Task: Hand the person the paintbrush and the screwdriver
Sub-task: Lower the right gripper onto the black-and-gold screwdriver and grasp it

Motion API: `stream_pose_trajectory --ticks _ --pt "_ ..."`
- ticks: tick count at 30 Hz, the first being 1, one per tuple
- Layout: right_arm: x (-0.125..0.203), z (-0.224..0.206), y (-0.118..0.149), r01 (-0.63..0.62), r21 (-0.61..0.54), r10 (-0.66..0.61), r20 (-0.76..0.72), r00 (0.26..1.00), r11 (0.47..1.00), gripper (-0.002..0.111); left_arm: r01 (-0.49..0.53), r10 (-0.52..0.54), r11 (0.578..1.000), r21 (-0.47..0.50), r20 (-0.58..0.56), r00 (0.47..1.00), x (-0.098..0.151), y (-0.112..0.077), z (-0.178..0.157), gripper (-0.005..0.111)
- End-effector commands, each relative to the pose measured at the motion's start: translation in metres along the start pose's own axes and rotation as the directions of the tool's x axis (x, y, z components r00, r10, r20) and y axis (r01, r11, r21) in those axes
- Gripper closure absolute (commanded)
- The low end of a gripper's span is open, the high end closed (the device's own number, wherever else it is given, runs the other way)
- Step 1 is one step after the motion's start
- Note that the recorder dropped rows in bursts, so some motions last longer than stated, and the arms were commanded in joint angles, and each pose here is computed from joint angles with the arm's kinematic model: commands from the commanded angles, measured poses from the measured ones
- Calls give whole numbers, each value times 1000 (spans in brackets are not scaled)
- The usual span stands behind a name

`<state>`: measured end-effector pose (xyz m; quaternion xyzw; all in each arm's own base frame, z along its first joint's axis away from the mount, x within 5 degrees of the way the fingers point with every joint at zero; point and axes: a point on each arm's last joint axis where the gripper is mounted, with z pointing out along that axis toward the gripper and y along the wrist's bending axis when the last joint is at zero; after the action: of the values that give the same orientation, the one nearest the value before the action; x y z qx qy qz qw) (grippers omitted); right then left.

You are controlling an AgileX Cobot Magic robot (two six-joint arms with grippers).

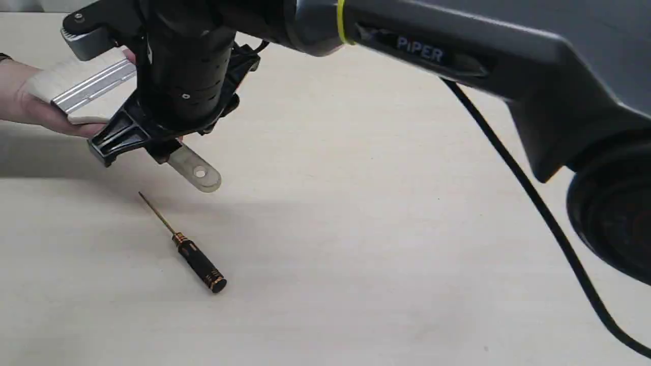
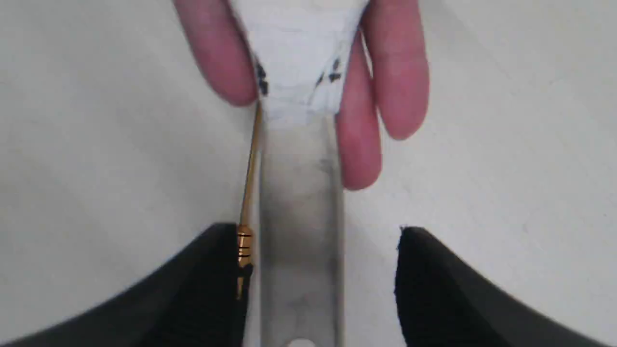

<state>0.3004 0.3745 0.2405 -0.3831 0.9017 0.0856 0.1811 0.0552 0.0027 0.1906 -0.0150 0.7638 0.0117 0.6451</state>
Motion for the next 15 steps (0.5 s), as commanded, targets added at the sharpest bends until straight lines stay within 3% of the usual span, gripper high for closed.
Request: stream_pose_trajectory --ticks 1,7,15 --pt "-5 -14 5 10 -65 -7 45 999 998 55 3 -3 1000 9 6 1000 0 -1 0 107" --pt "-1 -18 19 41 -206 -40 12 999 978 55 3 -3 1000 9 6 1000 0 -1 0 107" --pt "10 -18 39 140 -137 -149 -58 987 981 55 5 -5 1000 10 5 1000 0 -1 0 107"
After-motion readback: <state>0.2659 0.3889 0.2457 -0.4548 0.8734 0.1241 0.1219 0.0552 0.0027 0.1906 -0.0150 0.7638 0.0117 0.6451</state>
